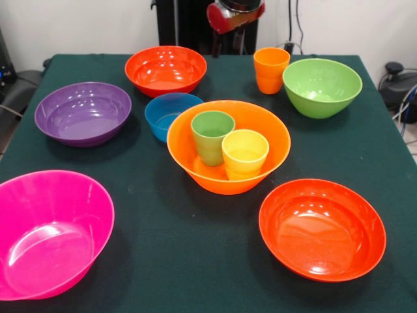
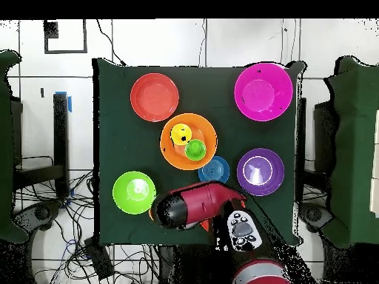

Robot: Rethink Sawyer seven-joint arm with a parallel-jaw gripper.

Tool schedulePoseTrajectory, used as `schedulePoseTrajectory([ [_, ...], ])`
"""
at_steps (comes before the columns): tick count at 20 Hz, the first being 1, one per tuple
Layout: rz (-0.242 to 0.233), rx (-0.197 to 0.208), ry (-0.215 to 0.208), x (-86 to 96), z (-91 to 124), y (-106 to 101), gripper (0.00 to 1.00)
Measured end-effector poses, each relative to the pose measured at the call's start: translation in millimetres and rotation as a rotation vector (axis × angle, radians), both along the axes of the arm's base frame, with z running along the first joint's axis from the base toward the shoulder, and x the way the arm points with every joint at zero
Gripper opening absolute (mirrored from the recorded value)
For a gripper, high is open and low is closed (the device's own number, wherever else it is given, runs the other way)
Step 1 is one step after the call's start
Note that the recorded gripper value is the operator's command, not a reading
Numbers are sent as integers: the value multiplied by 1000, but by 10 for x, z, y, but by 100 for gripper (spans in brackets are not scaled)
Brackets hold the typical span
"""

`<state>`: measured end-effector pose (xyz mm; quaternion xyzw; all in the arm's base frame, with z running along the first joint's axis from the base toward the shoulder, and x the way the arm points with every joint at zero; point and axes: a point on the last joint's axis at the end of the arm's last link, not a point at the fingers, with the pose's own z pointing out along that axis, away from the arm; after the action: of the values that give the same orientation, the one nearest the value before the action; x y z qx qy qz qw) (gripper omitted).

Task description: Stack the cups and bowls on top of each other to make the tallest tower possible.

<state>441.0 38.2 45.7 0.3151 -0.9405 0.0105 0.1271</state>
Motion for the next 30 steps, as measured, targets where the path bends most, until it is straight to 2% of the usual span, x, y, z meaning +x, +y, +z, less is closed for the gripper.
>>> schedulePoseTrajectory([
  [10, -63, -23, 6, -378, 17, 169, 100],
  [15, -80, -24, -7, -460, 42, 262, 100],
  [20, -100, -17, -20, -602, 36, 446, 100],
  [26, -125, -10, -48, -735, -6, 631, 100],
  [30, -189, -2, -105, -821, -80, 698, 100],
])
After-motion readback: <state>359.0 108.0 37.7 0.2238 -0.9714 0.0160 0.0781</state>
